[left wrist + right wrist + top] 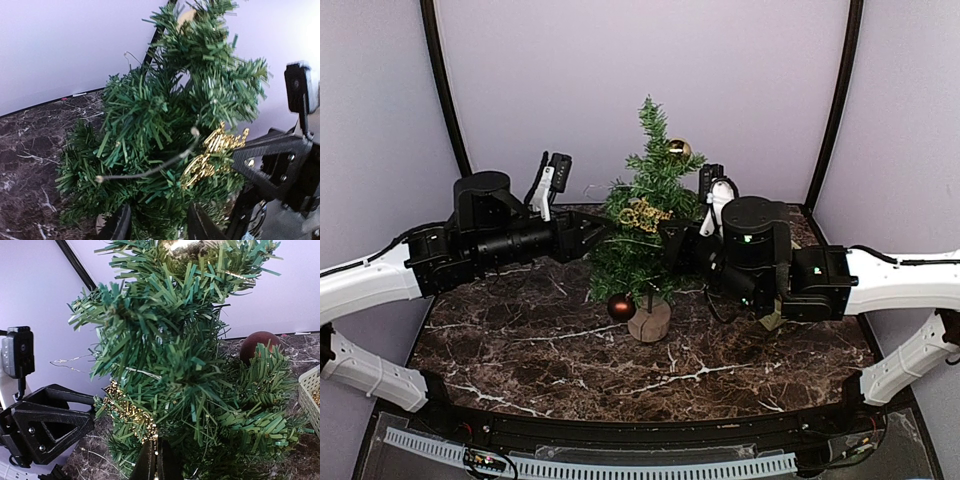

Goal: Decorate the small christmas tree
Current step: Place the ornament words on the branch.

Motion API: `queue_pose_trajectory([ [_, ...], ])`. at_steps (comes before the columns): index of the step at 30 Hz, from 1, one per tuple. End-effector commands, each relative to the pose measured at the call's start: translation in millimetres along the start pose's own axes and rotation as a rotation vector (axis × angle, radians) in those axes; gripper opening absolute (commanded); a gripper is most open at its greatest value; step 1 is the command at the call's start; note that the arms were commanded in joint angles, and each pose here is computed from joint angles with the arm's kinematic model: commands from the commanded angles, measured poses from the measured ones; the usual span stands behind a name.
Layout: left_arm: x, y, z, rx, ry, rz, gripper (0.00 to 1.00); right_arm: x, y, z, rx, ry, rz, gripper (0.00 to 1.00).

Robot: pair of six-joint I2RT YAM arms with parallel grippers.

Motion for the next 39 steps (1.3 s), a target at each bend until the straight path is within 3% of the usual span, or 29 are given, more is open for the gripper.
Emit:
queue_pose_trajectory([
  [1, -3, 16, -12, -0.073, -0.010, 0.008, 0.36, -4, 4, -4, -0.023, -0.032, 0.022, 0.00],
  [17, -9, 28, 3, -0.103, -0.035, 0.006, 0.41, -3, -1, -4, -0.010, -0.008, 0.024, 0.00],
  [30, -12, 31, 7, -0.122, -0.060, 0.016, 0.24, -2, -3, -3, 0.002, -0.003, 0.017, 0.00],
  [35, -13, 30, 6, -0.122, -0.063, 0.018, 0.06, -3, -4, -3, 0.003, -0.009, 0.018, 0.00],
  [39, -10, 24, 6, -0.106, -0.055, 0.013, 0.00, -6, -3, -3, -0.010, -0.033, 0.029, 0.00],
])
Point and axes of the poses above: each gripper's point midway between its finger pads, its own z axis out along the fingers, its own x axis along the line the jaws close on, y = z × x, the point moved 5 cm from there along -z, back along the fingers
